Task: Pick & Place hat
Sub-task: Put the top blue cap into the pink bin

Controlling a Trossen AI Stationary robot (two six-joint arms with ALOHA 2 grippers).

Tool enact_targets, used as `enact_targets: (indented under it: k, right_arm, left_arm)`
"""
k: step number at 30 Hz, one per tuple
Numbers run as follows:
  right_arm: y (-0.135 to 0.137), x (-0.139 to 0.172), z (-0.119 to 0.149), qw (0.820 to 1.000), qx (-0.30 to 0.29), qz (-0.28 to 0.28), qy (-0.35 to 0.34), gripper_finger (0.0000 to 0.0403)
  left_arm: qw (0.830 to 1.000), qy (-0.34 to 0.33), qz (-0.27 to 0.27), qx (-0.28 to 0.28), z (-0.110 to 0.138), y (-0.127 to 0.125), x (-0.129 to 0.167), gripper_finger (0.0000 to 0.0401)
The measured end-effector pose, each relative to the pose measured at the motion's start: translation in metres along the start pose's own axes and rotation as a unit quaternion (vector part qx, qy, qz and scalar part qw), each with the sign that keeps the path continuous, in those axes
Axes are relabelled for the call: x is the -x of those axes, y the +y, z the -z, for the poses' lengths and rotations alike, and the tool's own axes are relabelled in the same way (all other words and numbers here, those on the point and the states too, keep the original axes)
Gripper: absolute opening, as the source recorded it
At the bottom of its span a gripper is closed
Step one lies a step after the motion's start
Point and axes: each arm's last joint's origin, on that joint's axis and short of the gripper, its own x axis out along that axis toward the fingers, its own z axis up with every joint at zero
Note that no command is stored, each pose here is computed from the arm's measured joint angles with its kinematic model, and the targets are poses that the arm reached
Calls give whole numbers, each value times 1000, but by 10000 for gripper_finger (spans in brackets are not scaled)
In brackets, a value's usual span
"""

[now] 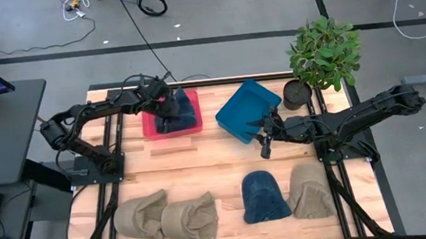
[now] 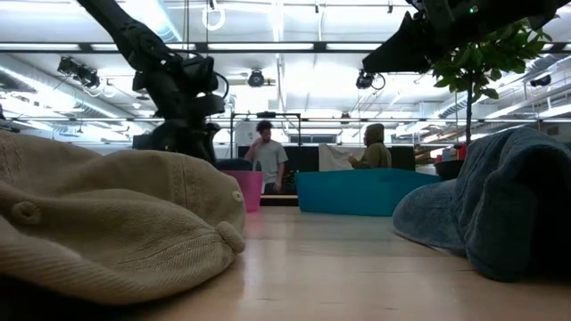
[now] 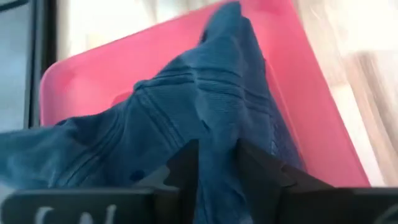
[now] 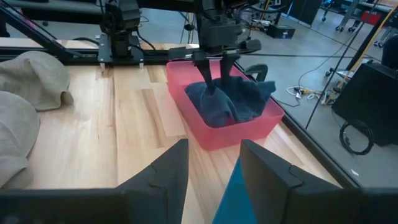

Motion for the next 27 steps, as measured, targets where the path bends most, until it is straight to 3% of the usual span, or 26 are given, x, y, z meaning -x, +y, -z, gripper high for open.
enact_targets:
  k: [8, 16, 22, 27]
  right_arm:
    - [0, 0, 0, 1000, -9, 0, 0, 151]
    - [0, 0, 0, 1000, -9, 0, 0, 151]
    - [0, 0, 0, 1000, -9, 0, 0, 151]
    - [0, 0, 0, 1000, -9, 0, 0, 151]
  left_arm:
    - [996, -2, 10, 87, -9, -10, -2, 188]
    - [998, -13, 32, 58, -26, -29, -7, 193]
    - [998, 19, -20, 49, -27, -29, -8, 165]
    - [998, 28, -24, 53, -24, -27, -7, 70]
